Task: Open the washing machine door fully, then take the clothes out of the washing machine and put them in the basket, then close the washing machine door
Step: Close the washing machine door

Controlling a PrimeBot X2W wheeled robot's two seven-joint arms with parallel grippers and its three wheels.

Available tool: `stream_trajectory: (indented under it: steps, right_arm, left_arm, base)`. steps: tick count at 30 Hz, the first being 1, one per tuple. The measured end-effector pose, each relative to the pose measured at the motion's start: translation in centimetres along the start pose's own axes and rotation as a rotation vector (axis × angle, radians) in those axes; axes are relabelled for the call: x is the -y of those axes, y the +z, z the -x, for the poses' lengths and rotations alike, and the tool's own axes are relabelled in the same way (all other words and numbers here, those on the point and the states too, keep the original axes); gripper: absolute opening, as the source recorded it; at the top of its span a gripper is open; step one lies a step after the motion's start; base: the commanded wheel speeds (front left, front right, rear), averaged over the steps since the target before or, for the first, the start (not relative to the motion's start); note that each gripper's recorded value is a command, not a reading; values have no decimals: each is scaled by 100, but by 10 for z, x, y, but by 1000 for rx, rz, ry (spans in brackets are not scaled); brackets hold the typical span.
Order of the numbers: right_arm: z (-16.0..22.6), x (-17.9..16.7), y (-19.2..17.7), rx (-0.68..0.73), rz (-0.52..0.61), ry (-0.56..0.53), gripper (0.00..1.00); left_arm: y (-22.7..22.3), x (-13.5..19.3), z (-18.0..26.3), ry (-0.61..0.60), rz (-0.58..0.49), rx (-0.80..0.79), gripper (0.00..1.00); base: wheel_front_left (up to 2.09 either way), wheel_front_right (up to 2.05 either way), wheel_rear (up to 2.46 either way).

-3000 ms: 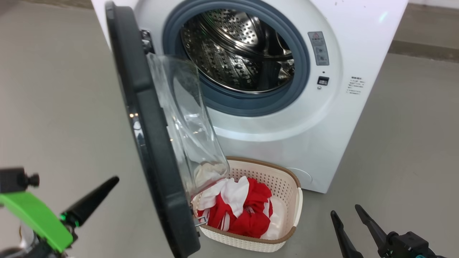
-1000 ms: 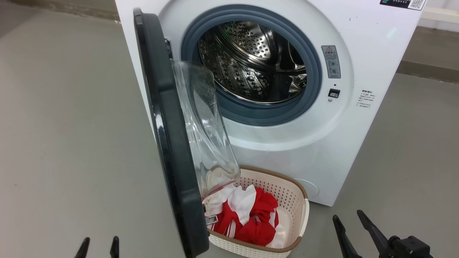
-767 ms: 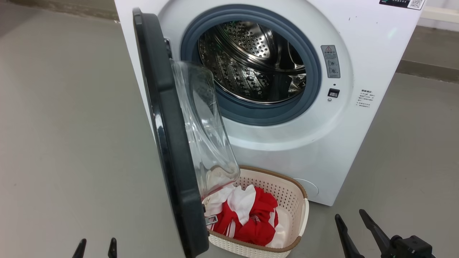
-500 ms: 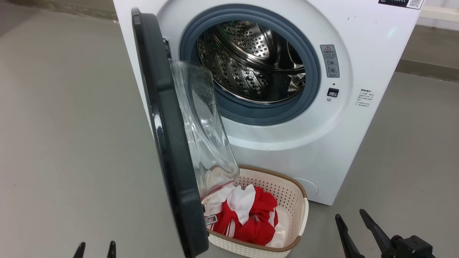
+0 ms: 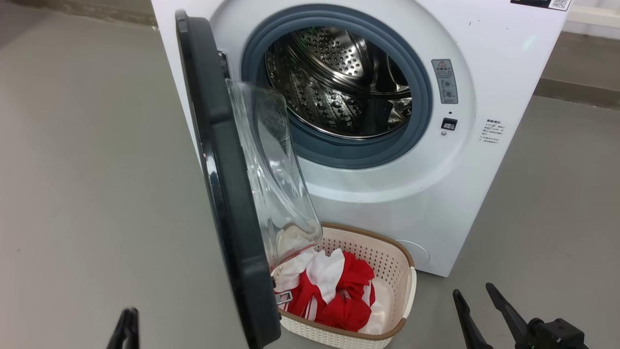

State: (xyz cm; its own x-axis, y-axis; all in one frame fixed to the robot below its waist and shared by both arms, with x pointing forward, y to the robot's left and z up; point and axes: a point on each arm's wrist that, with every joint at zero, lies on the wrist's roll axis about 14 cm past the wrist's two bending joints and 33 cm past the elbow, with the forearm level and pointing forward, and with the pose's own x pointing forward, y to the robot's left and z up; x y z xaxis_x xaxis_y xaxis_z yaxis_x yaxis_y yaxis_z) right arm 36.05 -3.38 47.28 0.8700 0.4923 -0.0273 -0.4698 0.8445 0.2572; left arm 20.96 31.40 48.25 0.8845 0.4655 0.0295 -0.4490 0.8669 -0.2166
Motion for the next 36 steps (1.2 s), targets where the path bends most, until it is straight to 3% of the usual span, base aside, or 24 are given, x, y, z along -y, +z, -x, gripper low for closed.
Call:
stream_trajectory:
  steps: [5, 12, 16, 23, 27, 36]
  right_arm:
    - [1, 1, 0, 1, -3, -6, 100]
    - [5, 6, -1, 2, -9, -25, 100]
    - [7, 10, -2, 0, -13, -39, 100]
    - [10, 17, -6, -7, -23, -61, 100]
    - [11, 21, -7, -11, -27, -75, 100]
    - [13, 29, -13, -26, -40, -98, 100]
  left_arm:
    - [23, -3, -15, 16, 194, 83, 0]
    - [55, -13, -38, 0, 596, 169, 0]
    - [54, -7, -46, -60, 759, 78, 0]
    - [63, 30, -52, -247, 1050, -135, 0]
    - [66, 58, -47, -388, 1098, -276, 0]
    - [63, 92, -38, -541, 1093, -446, 0]
  base:
    - [0, 0, 0]
    - [0, 0, 0]
    - [0, 0, 0]
    - [0, 0, 0]
    - [0, 0, 0]
    - [0, 0, 0]
